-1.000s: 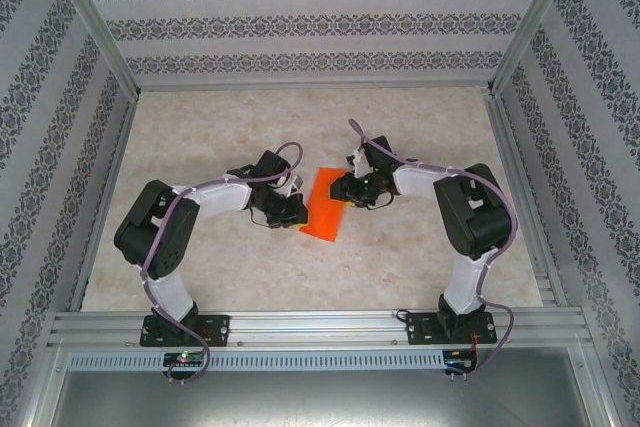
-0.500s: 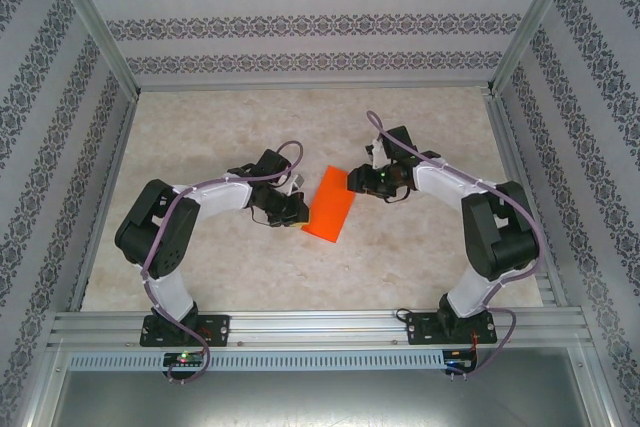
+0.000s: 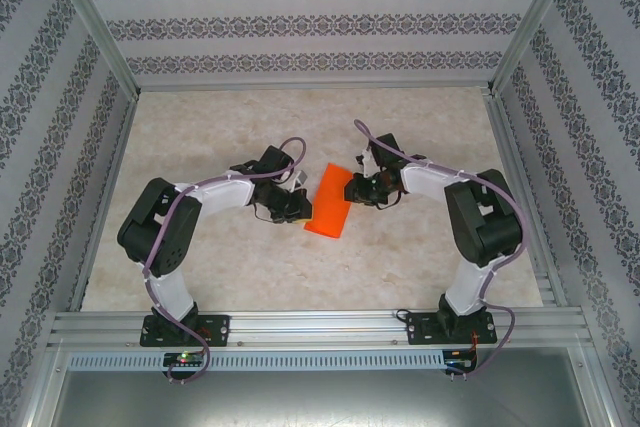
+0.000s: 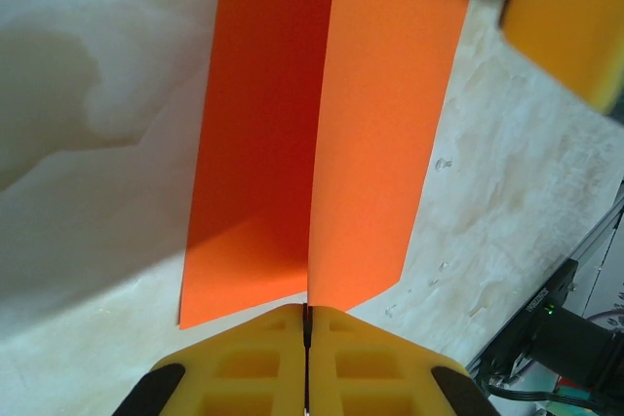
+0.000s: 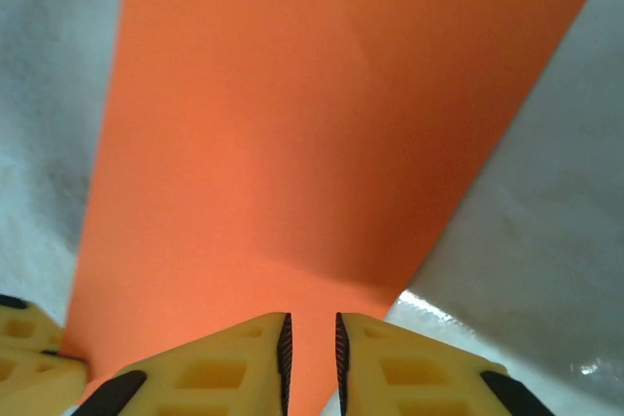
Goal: Fold a paper plane with a square sheet of paper (pick it up from the middle)
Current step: Fold the triangle a second time at the center of the table.
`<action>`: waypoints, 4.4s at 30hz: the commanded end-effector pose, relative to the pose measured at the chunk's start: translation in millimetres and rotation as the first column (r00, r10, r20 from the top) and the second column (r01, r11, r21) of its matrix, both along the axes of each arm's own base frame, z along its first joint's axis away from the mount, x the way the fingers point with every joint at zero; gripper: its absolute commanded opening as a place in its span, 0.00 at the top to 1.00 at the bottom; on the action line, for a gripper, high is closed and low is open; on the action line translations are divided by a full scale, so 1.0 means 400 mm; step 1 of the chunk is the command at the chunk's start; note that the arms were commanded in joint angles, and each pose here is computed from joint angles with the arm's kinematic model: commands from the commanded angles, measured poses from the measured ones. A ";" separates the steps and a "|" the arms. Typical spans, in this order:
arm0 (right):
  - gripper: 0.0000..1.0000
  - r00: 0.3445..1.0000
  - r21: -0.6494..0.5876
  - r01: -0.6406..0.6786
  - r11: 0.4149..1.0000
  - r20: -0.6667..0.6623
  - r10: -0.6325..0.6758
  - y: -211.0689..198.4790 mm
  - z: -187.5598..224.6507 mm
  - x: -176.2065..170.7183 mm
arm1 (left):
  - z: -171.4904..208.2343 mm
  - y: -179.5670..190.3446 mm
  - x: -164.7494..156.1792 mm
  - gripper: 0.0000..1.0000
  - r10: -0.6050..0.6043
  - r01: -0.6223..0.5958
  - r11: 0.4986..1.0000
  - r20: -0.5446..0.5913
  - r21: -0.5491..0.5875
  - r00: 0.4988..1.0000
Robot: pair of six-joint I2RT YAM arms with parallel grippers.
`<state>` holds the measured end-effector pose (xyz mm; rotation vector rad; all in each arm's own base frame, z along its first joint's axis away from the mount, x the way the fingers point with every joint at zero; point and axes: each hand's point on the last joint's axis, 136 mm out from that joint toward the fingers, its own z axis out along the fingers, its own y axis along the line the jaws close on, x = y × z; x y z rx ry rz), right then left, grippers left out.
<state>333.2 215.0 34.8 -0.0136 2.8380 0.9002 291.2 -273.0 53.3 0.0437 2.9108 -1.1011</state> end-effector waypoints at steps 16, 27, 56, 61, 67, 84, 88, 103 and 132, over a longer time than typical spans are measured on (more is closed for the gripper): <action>0.89 0.998 -0.003 -0.062 0.998 -0.025 0.062 0.018 -0.048 0.004 | 0.005 -0.059 0.029 0.91 -0.064 0.064 0.998 0.013 -0.008 0.998; 0.90 0.998 0.026 -0.066 0.998 -0.019 0.066 0.023 -0.039 0.005 | -0.004 -0.108 0.049 0.91 -0.098 0.099 0.995 0.008 -0.018 0.995; 0.92 0.997 0.050 -0.063 0.997 -0.035 0.064 0.021 -0.046 -0.006 | -0.042 -0.166 0.107 0.91 -0.100 0.101 0.995 0.013 -0.015 0.995; 0.92 0.998 0.069 -0.060 0.996 -0.018 0.062 0.026 -0.024 0.000 | -0.060 -0.164 0.102 0.91 -0.102 0.102 0.995 -0.003 -0.009 0.995; 0.89 0.999 0.063 -0.036 0.997 0.031 0.034 0.008 0.019 0.022 | -0.073 -0.159 0.096 0.91 -0.106 0.106 0.994 -0.010 0.001 0.994; 0.88 0.999 0.000 -0.030 1.000 -0.022 0.030 -0.022 -0.057 0.046 | -0.063 -0.163 0.098 0.91 -0.108 0.108 0.994 -0.005 -0.011 0.994; 0.88 0.999 -0.010 -0.039 0.999 -0.034 0.038 -0.026 -0.069 0.038 | -0.065 -0.167 0.102 0.91 -0.108 0.108 0.994 -0.006 -0.012 0.994; 0.89 0.998 -0.008 -0.050 0.999 -0.043 0.050 -0.021 -0.072 0.031 | -0.077 -0.175 0.116 0.91 -0.105 0.105 0.994 -0.011 -0.002 0.994; 0.90 0.998 -0.008 -0.056 0.998 -0.044 0.055 -0.024 -0.074 0.026 | -0.106 -0.170 0.123 0.91 -0.107 0.108 0.993 -0.006 0.046 0.994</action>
